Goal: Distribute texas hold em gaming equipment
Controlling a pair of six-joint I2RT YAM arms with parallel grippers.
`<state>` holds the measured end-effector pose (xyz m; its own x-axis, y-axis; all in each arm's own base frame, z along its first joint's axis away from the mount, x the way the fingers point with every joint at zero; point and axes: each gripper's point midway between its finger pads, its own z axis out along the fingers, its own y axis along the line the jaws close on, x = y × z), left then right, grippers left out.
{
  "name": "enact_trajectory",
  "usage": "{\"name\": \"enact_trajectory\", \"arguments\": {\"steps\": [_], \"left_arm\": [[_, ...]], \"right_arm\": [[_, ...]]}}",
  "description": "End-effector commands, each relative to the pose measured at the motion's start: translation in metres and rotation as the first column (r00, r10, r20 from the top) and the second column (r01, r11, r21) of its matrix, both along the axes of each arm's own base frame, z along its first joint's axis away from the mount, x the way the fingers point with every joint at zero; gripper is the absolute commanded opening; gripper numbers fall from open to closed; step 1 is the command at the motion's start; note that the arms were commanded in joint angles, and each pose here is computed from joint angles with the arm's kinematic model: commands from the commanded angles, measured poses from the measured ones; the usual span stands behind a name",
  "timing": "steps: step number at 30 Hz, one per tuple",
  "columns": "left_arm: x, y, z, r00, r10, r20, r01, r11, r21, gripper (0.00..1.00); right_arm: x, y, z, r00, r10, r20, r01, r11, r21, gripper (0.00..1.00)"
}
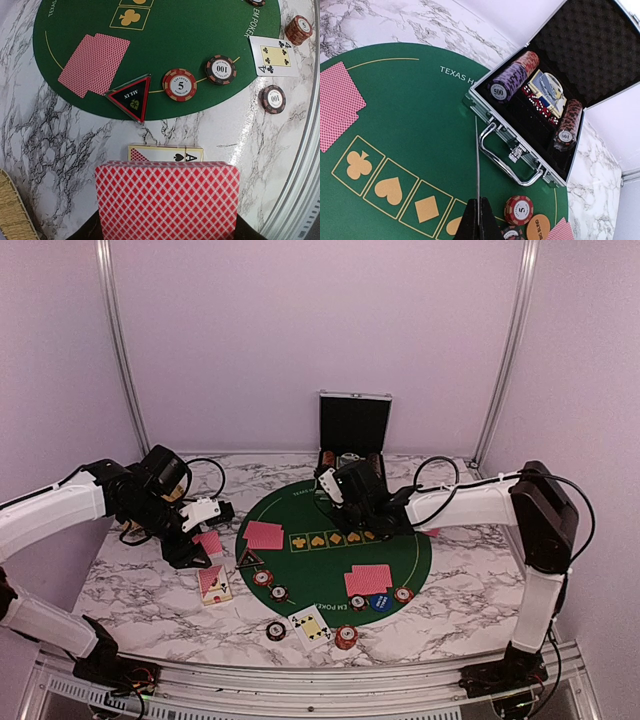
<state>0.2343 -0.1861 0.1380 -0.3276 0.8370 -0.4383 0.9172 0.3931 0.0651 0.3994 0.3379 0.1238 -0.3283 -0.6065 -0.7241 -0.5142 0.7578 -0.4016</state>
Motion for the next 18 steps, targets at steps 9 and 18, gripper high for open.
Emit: {"name": "enact_trajectory", "arguments": {"steps": [9,18], "left_arm": [[-0.006,-0.002,0.006,1.000,0.001,-0.023,-0.002,0.999,-0.032,0.00],[-0.004,-0.004,0.011,1.000,0.002,-0.013,-0.002,0.999,-0.039,0.00]], "right_arm": [[-0.005,0.047,0.012,0.975,0.165,0.149,-0.146,0.980,-0.134,0.00],[-0.022,0.080,-0.037,0.948,0.304,0.093,-0.265,0.917,-0.298,0.00]]}}
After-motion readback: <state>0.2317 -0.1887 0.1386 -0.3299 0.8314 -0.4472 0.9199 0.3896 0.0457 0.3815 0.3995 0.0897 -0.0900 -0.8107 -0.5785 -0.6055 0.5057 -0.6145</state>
